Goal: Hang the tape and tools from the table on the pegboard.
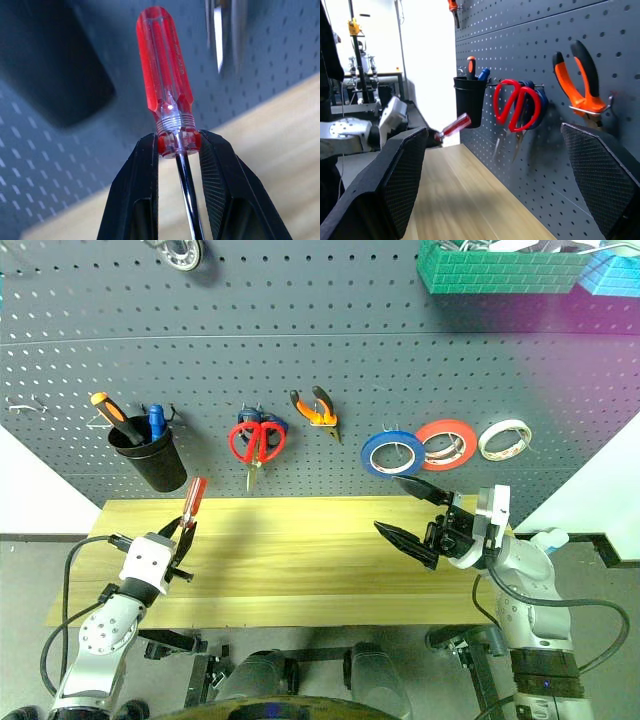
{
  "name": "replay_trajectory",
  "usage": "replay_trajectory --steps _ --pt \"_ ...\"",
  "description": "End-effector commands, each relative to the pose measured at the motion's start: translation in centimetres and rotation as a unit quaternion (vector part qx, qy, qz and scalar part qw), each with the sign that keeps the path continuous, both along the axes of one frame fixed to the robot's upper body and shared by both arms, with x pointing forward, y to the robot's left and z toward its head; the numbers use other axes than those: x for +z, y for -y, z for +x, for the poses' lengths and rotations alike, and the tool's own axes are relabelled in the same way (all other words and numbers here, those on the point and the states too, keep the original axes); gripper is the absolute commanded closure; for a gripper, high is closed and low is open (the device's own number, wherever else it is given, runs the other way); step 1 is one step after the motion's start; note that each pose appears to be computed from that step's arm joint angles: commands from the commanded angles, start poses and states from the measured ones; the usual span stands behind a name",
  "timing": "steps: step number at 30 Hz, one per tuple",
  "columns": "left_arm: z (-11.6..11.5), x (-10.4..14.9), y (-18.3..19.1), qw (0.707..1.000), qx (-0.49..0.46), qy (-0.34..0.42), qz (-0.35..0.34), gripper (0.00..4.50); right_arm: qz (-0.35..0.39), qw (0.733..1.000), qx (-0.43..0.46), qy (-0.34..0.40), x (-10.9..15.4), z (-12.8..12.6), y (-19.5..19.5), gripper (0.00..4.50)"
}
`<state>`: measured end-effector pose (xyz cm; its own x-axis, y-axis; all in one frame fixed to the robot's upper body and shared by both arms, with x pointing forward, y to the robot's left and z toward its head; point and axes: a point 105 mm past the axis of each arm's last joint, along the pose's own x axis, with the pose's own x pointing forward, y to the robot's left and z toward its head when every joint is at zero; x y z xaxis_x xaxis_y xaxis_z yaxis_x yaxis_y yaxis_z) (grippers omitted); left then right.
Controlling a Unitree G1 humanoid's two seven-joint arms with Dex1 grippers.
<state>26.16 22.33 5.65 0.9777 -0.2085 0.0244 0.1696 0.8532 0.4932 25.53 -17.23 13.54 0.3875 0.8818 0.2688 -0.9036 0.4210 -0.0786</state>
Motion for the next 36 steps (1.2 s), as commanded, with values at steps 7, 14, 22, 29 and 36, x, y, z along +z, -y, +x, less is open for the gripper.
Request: replay_trajectory --steps 7,14,22,29,36 --pt "0.8 5.5 1.1 0.993 -0.021 0.11 0.047 3.69 0.048 0.999 -0.001 0.023 1.0 0.4 0.3 0.0" --pt "2.1 8.4 -0.7 0.987 0.008 0.148 0.055 3.69 0.094 0.996 -0.003 0.003 1.2 0.3 0.5 0.0" --pt "3.7 12.7 -1.6 0.978 0.023 0.2 0.057 3.69 0.14 0.99 -0.013 -0.022 0.5 0.1 0.5 0.0" --pt "4.6 14.4 -2.5 0.975 0.034 0.216 0.048 3.69 0.173 0.984 -0.018 -0.034 0.2 0.0 -0.2 0.0" --pt "5.4 16.4 -4.1 0.97 0.053 0.238 0.023 3.69 0.175 0.984 -0.018 -0.029 0.4 -0.2 -0.5 0.0"
